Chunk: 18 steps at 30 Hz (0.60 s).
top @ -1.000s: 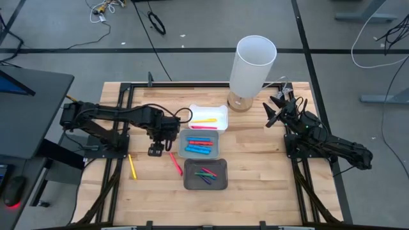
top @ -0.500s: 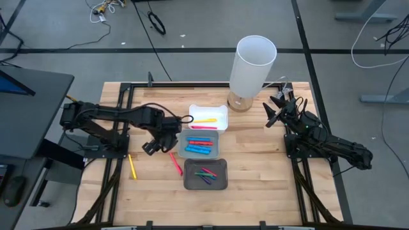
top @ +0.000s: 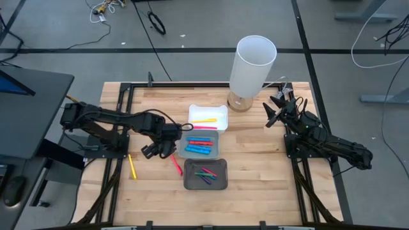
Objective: Pick & Place Markers
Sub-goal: Put the pink marker pen into the white bin
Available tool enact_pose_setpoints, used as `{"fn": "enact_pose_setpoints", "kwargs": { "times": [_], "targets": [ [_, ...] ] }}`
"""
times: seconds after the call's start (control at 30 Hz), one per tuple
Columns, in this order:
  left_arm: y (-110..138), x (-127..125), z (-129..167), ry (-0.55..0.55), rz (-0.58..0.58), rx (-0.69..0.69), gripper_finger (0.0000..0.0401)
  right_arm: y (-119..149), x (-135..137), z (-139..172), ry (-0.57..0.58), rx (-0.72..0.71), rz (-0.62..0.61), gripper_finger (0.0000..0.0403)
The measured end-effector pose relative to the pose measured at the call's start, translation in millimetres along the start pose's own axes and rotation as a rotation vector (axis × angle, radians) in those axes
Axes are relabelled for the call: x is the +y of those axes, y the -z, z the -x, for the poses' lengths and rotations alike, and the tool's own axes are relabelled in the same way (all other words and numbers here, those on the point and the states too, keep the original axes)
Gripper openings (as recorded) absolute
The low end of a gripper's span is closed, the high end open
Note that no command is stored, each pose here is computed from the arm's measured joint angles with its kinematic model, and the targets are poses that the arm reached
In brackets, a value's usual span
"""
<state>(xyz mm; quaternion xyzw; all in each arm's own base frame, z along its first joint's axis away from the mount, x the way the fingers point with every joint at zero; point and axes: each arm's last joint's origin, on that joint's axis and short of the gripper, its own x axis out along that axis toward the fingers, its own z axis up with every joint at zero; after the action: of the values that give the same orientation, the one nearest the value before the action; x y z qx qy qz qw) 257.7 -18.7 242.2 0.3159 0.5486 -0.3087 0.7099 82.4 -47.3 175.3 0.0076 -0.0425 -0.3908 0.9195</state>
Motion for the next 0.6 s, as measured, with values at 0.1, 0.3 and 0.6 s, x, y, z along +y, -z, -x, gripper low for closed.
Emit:
{"fn": "enact_pose_setpoints", "kwargs": {
  "times": [0.1,0.3,0.6],
  "targets": [
    [-2,-3,-7,-0.01,-0.012,-0.01,0.0256,0,0,0,0.0,0.0,0.0,0.0251],
    [-6,-6,-18,-0.045,-0.035,-0.032,0.0256,0,0,0,0.0,0.0,0.0,0.0251],
    [2,-17,-49,0.003,-0.039,-0.012,0.0256,0,0,0,0.0,0.0,0.0,0.0251]
  ]
}}
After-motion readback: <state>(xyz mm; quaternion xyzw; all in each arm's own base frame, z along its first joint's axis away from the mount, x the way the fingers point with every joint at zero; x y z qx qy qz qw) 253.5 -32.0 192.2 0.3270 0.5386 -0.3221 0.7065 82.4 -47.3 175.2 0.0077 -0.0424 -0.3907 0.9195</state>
